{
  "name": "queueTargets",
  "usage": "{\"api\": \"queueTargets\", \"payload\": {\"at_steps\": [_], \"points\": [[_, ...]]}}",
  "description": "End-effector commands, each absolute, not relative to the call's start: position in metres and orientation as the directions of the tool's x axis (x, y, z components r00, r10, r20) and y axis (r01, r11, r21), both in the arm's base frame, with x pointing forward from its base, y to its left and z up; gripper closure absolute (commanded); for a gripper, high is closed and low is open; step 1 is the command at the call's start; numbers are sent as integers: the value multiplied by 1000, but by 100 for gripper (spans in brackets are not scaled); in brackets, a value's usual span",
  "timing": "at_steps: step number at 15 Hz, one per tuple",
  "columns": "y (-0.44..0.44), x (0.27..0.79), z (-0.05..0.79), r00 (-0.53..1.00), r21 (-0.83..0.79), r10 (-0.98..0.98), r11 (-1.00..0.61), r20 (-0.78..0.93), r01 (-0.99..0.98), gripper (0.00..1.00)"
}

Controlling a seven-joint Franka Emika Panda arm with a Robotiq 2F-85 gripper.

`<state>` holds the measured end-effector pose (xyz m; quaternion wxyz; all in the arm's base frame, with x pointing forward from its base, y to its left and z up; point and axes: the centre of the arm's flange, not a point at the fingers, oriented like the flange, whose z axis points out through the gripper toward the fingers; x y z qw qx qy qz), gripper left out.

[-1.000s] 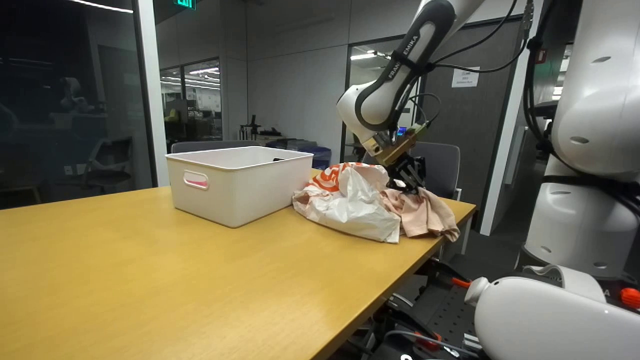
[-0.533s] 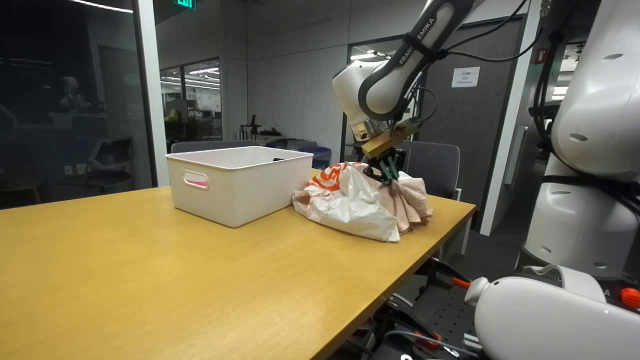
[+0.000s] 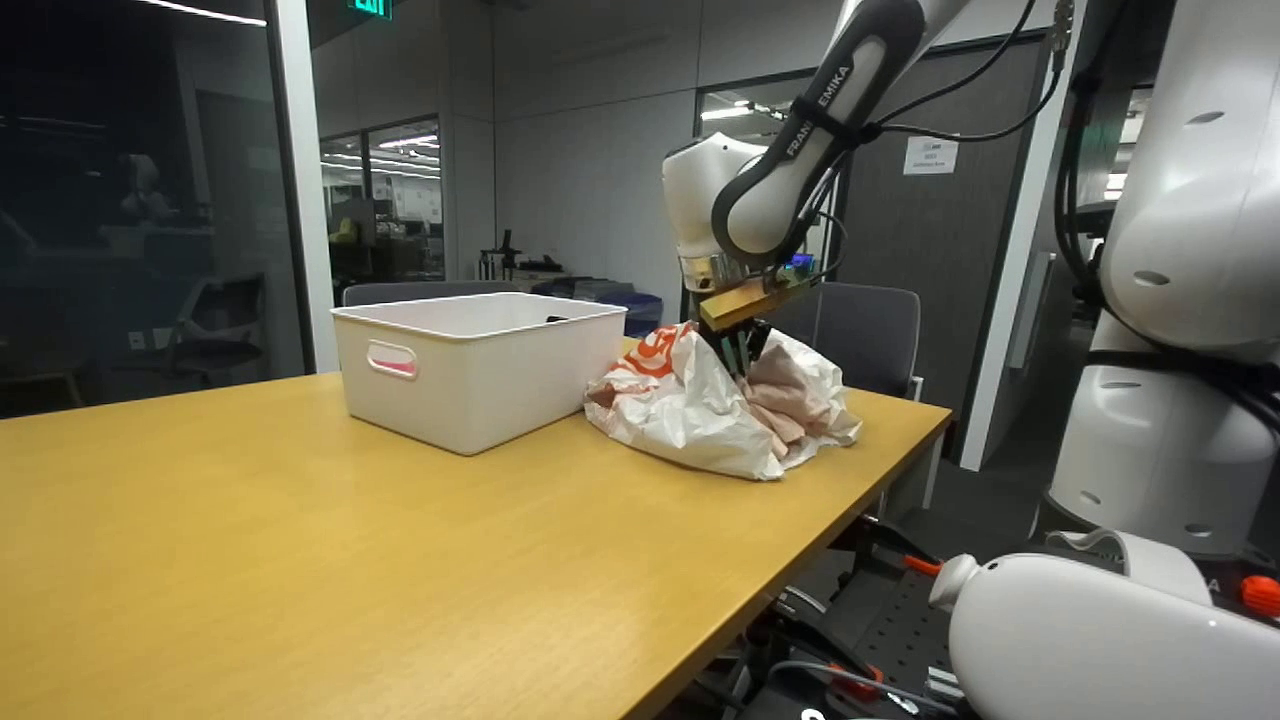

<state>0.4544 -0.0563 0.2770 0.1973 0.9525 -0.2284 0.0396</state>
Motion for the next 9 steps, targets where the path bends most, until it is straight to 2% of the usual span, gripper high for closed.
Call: {"api": "queueTargets", "payload": {"at_steps": [1,5,6,7,8,9], "points": [[-59,485,278,895,321,-368,-841,251,-436,98],[-55,503,290,883,394,-300,-809,362,-436,96],[-56,505,290,880,383,-315,-809,357,-445,93],[-57,505,290,879,369,-343,-810,331,-455,65],[-57,505,290,879,341,-357,-822,316,-456,64],[-58,503,291,880,326,-380,-825,285,-462,58]]}}
